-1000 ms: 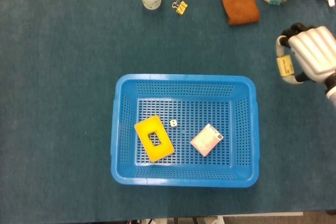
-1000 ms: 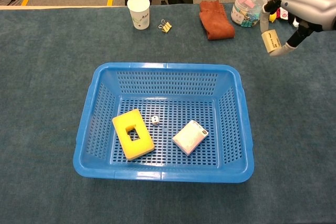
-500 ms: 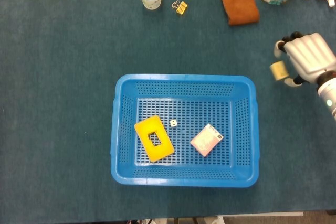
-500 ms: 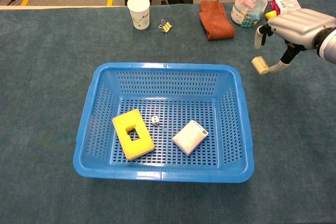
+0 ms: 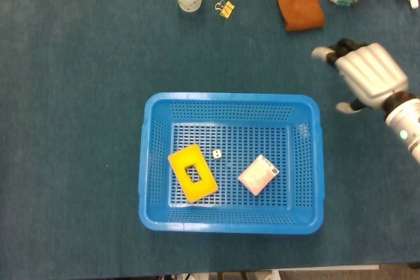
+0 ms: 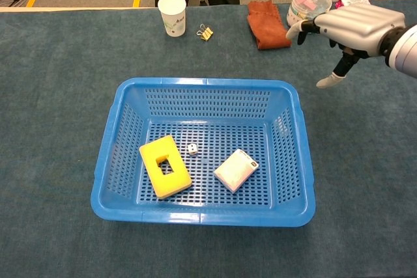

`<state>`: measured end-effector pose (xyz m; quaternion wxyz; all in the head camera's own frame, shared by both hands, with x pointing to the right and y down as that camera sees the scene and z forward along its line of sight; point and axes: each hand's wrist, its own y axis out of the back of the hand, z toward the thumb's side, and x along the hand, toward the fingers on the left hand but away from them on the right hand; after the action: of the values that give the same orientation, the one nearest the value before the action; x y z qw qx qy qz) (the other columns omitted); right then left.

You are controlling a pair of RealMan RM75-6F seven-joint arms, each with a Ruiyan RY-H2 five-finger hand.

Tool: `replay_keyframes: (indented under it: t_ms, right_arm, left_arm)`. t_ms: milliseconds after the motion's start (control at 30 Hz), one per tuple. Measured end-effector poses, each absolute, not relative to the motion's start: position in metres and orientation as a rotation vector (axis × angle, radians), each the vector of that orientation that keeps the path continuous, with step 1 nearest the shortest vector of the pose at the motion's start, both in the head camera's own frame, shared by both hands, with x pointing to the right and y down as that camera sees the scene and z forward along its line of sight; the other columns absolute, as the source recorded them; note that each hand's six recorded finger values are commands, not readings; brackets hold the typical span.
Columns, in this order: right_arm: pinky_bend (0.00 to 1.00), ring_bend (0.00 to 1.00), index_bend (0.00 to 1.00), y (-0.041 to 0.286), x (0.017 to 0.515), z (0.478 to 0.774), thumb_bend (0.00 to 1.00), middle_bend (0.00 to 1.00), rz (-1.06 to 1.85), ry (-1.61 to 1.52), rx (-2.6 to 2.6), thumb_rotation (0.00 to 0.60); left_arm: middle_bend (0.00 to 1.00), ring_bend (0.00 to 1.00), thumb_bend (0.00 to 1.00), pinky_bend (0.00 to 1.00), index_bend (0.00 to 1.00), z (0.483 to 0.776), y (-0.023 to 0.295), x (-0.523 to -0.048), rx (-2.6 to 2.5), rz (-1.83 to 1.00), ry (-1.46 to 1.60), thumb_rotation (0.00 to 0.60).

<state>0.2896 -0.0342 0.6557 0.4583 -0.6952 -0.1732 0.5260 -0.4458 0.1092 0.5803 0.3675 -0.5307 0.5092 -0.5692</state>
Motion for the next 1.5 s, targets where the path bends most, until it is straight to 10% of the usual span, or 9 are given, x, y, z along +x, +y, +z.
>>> replay_keyframes:
  t_ms: [400, 1500]
  right_arm:
    - [0.47, 0.31, 0.43, 0.010, 0.213, 0.614, 0.10, 0.41, 0.947, -0.286, -1.885, 0.600]
    - [0.47, 0.31, 0.50, 0.061, 0.103, 0.725, 0.20, 0.41, 0.962, 0.002, -1.751, 0.600]
  left_arm:
    - [0.32, 0.23, 0.23, 0.24, 0.32, 0.573, 0.113, -0.444, -1.344, -1.445, 1.324, 0.600]
    - [0.32, 0.23, 0.23, 0.24, 0.32, 0.564, 0.125, -0.453, -1.295, -1.466, 1.362, 0.600]
